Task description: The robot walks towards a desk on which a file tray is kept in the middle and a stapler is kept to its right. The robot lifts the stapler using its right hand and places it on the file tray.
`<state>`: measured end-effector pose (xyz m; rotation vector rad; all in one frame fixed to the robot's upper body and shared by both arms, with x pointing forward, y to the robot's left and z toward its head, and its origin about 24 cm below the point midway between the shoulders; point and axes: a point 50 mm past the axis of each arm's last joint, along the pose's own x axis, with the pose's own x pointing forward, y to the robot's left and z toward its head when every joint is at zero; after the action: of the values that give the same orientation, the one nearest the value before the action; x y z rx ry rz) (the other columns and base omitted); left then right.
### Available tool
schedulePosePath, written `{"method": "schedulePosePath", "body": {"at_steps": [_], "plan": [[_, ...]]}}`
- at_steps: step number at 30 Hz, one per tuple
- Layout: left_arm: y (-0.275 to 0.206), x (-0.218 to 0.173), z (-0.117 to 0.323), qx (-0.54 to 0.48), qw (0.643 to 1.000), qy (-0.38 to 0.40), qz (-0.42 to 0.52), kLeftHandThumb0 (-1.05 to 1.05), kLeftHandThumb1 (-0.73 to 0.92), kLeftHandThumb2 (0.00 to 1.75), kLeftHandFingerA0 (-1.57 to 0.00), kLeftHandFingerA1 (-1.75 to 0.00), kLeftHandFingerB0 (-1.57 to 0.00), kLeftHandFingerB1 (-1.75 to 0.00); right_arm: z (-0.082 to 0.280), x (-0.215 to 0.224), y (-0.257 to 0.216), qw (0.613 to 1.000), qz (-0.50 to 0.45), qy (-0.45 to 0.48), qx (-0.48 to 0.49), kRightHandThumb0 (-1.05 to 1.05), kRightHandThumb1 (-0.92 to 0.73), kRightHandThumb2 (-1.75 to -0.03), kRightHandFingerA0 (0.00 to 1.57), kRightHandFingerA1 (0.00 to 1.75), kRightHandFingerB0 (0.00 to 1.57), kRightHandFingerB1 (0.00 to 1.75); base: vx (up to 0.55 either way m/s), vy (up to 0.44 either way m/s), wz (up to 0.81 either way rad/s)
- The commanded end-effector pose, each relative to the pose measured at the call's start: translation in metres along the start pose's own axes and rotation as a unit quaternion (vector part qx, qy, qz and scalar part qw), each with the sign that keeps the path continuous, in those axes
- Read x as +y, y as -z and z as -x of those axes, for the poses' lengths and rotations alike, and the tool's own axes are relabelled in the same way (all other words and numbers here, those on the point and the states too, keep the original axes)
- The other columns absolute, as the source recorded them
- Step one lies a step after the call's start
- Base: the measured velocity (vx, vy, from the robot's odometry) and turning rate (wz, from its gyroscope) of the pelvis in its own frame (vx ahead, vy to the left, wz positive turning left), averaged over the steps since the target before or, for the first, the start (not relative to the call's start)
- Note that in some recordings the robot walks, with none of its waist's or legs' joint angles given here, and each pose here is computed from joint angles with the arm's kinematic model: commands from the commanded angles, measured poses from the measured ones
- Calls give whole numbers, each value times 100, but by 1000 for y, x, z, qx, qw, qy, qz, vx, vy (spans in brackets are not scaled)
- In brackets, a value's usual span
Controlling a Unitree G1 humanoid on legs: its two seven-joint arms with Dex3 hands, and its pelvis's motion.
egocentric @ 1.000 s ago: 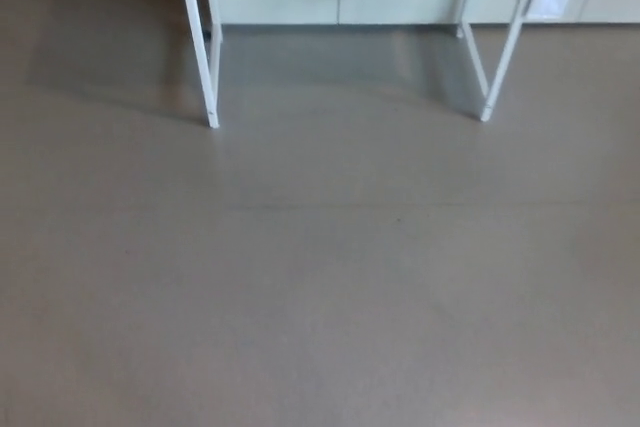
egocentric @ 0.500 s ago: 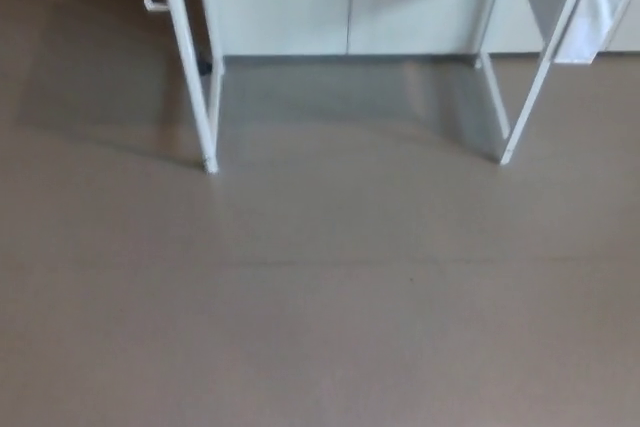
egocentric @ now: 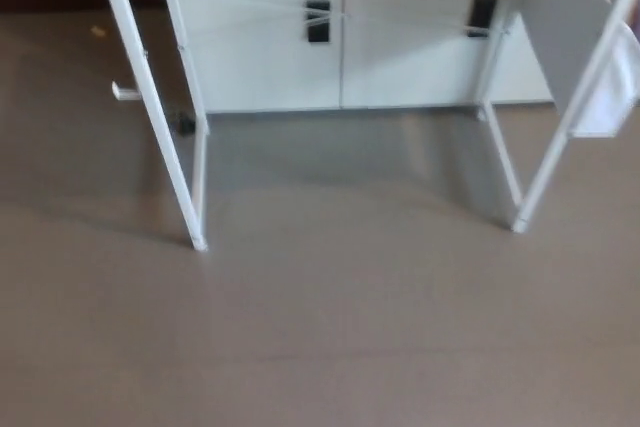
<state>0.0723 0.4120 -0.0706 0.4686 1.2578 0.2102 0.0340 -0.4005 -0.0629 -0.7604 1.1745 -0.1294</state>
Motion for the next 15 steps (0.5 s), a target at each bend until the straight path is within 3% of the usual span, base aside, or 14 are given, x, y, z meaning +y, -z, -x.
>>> {"method": "schedulePosePath", "body": {"at_steps": [1,2,3,4,5,6,7,8,9,10,15], "plan": [[1,7,2,-5,1000,-7,4,-81,66,75,-29,-87,-31,-79,1,-6,2,1000,1,7,5,-105,-81,-116,0,13,0,4,484,-249,51],[1,7,2,-6,1000,-7,5,-81,66,75,-29,-87,-31,-79,1,-6,2,1000,1,7,5,-105,-81,-116,0,13,0,4,435,-161,19],[1,7,2,-4,1000,-8,4,-87,50,108,-33,-78,-36,-76,1,-5,3,1000,1,6,6,-105,-81,-116,0,13,0,4,378,-109,2],[1,7,2,-3,1000,-8,5,-81,65,76,-29,-86,-31,-79,1,-5,3,1000,1,6,6,-105,-81,-116,0,13,0,4,320,-88,-1],[0,7,2,-4,1000,-6,-3,-86,51,108,-33,-78,-36,-75,1,-5,3,1000,1,6,6,-105,-81,-116,0,13,0,4,403,-66,3],[1,7,3,-4,1000,-6,-6,-86,51,108,-33,-78,-36,-75,1,-5,3,1000,1,6,6,-105,-81,-116,0,13,0,4,409,-39,-6],[1,8,3,-4,1000,-9,-24,-82,68,75,-32,-85,-33,-77,1,-5,3,1000,1,5,6,-105,-81,-116,0,13,0,4,390,8,-11],[1,8,3,-8,1000,-7,-18,-78,68,75,-31,-84,-31,-76,1,-5,3,1000,1,5,6,-105,-81,-116,0,13,0,4,376,37,-21],[1,8,3,-10,1000,-5,-12,-78,68,75,-31,-84,-31,-76,1,-5,3,1000,1,5,6,-105,-81,-116,0,13,0,4,383,82,-34],[1,7,3,-9,1000,-8,-5,-88,51,108,-34,-79,-37,-76,1,-5,3,1000,1,5,6,-105,-81,-116,0,13,0,4,444,107,-32],[2,7,3,-7,1000,-9,8,-86,50,107,-33,-78,-36,-75,1,-5,3,1000,1,5,6,-105,-81,-116,0,13,0,4,572,121,-51]]}}
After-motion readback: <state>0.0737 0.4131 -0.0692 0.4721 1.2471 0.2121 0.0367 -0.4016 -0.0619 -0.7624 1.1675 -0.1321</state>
